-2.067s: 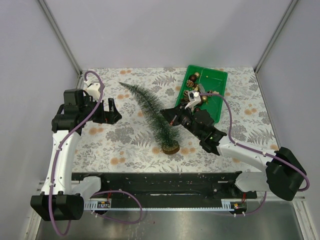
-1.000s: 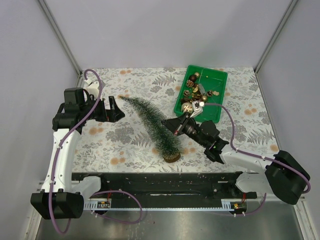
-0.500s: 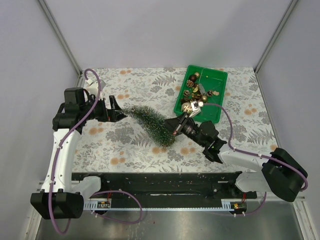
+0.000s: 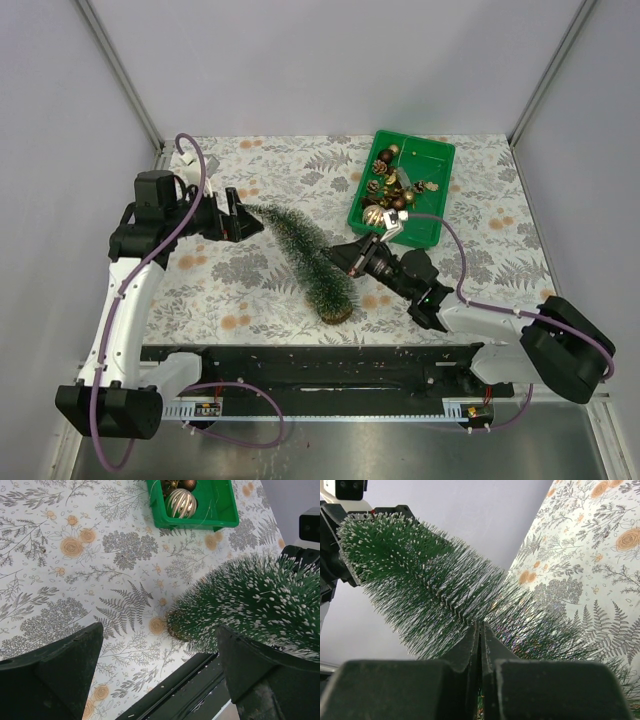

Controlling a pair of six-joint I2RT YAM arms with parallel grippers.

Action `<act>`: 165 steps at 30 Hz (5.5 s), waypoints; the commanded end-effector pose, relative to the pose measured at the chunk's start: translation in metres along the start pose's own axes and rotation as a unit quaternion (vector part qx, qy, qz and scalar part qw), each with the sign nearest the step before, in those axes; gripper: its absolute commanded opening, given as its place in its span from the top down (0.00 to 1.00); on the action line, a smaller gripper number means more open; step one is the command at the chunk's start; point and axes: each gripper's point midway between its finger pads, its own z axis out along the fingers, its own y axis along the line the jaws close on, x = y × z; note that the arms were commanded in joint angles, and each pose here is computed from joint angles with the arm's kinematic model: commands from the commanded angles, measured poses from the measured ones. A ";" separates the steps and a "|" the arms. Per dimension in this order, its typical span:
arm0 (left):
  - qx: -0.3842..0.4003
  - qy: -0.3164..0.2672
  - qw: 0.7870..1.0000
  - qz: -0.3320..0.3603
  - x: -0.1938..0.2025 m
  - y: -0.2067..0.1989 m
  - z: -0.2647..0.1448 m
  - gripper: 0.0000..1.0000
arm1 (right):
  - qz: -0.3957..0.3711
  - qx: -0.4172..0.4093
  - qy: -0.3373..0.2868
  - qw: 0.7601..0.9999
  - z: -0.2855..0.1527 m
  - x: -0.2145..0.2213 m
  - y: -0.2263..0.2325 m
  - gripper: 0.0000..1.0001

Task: Decorate the small christmas tree

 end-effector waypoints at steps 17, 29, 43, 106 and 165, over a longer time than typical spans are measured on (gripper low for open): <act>0.061 -0.046 0.996 0.052 -0.027 -0.050 -0.019 0.01 | -0.032 -0.026 -0.026 0.999 -0.047 -0.008 0.014 1.00; 0.070 -0.044 0.995 0.059 -0.024 -0.054 -0.019 0.01 | -0.039 0.009 -0.013 0.999 -0.060 0.001 -0.005 0.68; 0.062 -0.036 0.996 0.060 -0.022 -0.048 -0.013 0.01 | -0.080 0.036 0.001 0.996 -0.094 -0.008 0.006 0.26; 0.010 0.005 0.997 0.080 0.004 -0.007 0.008 0.01 | -0.294 0.563 0.093 0.767 -0.021 -0.224 -0.218 1.00; -0.002 0.005 0.996 0.088 0.006 -0.002 0.008 0.01 | -0.300 0.508 0.105 0.801 -0.059 -0.176 -0.215 0.59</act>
